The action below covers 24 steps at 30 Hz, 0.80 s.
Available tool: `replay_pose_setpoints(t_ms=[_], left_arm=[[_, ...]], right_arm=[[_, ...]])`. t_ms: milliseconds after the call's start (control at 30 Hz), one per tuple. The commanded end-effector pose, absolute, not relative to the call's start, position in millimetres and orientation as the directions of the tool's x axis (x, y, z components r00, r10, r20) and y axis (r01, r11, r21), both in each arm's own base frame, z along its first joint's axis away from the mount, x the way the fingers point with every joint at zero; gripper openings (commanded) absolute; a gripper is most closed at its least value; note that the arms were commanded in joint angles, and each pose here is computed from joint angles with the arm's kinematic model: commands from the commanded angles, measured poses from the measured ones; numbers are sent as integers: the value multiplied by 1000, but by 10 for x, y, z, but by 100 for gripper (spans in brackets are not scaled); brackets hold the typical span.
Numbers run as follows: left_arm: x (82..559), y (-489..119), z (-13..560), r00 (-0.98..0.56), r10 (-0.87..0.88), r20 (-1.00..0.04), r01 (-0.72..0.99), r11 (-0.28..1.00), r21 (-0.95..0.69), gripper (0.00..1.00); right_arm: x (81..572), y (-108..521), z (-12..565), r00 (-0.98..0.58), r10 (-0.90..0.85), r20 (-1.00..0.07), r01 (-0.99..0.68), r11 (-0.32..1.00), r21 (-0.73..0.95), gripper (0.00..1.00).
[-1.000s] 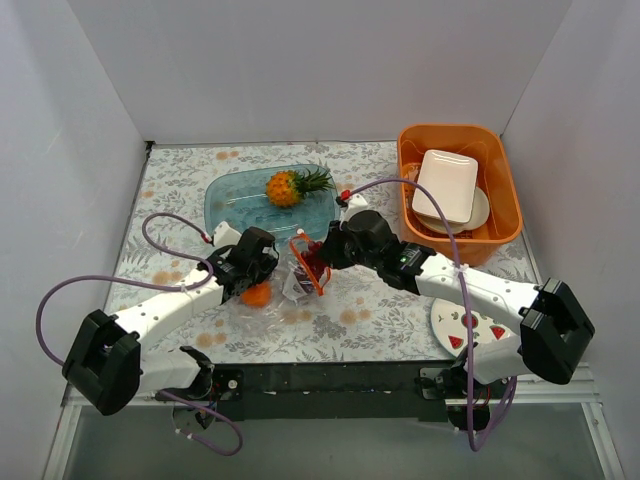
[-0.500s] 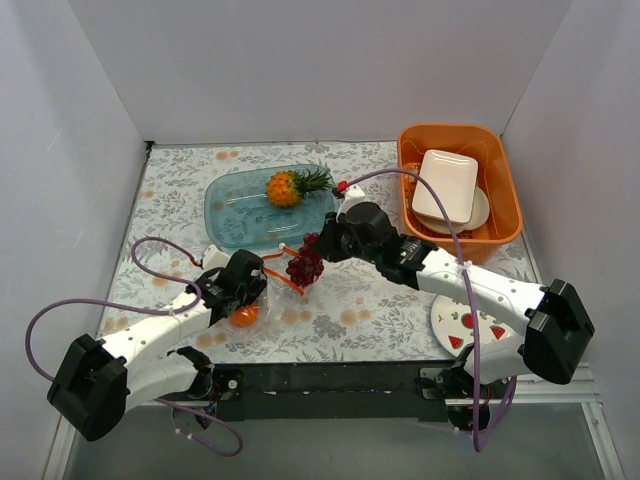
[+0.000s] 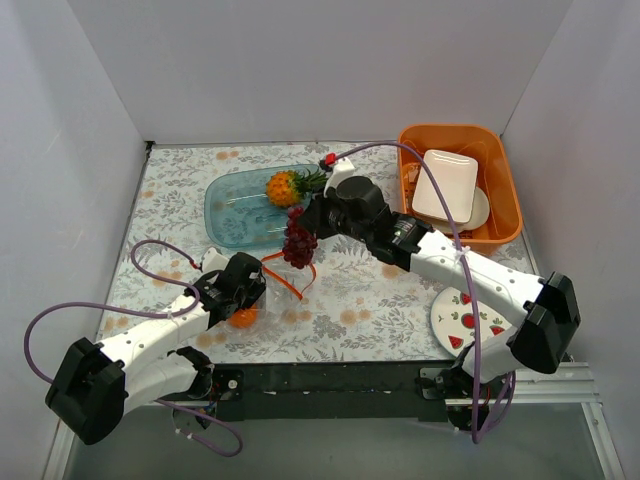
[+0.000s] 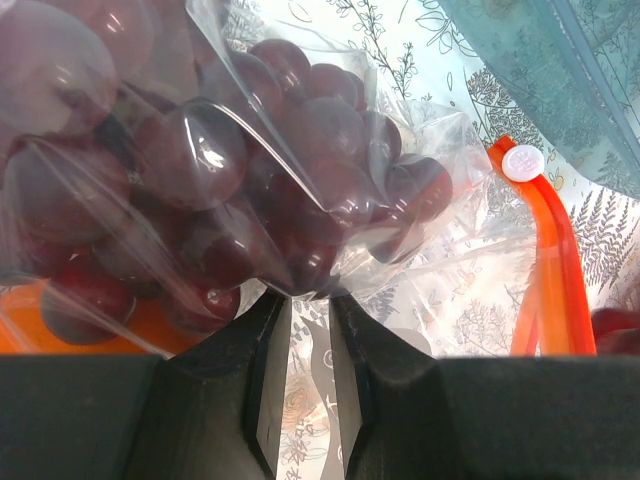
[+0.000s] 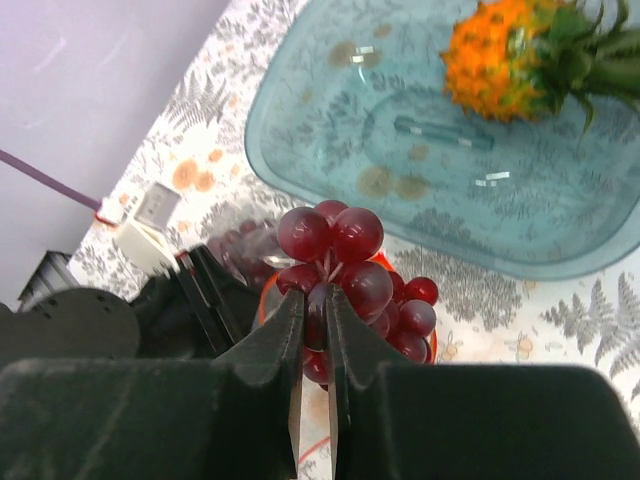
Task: Open the zip-top bag and remove the fake food
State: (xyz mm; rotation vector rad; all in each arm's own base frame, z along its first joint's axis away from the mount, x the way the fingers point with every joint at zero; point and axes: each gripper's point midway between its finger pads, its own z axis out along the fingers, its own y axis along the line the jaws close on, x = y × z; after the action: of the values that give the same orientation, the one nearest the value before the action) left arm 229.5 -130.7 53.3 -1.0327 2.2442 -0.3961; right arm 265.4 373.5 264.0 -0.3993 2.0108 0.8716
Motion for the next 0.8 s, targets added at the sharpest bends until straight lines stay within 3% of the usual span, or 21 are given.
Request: replay_pose_setpoints(t_ms=[0, 300, 533, 633, 767], left_arm=[[2268, -1252, 525, -484, -769, -417, -589, 639, -495, 22], [2285, -1282, 610, -494, -761, -420, -567, 648, -508, 22], [2299, -1302, 722, -503, -750, -430, -539, 661, -522, 22], [2318, -1301, 788, -500, -746, -440, -526, 665, -530, 23], [2340, -1312, 847, -499, -742, -447, -513, 669, -537, 24]], right_arm=[[2794, 3847, 3157, -461, 96, -882, -613, 685, 395, 1], [3197, 4155, 3463, -365, 86, -927, -657, 682, 322, 3], [3653, 4524, 3163, -367, 99, -925, -704, 620, 345, 5], [3777, 4709, 2931, -407, 73, -911, -725, 581, 370, 13], [3893, 4850, 2635, -450, 9, -893, -720, 588, 369, 41]])
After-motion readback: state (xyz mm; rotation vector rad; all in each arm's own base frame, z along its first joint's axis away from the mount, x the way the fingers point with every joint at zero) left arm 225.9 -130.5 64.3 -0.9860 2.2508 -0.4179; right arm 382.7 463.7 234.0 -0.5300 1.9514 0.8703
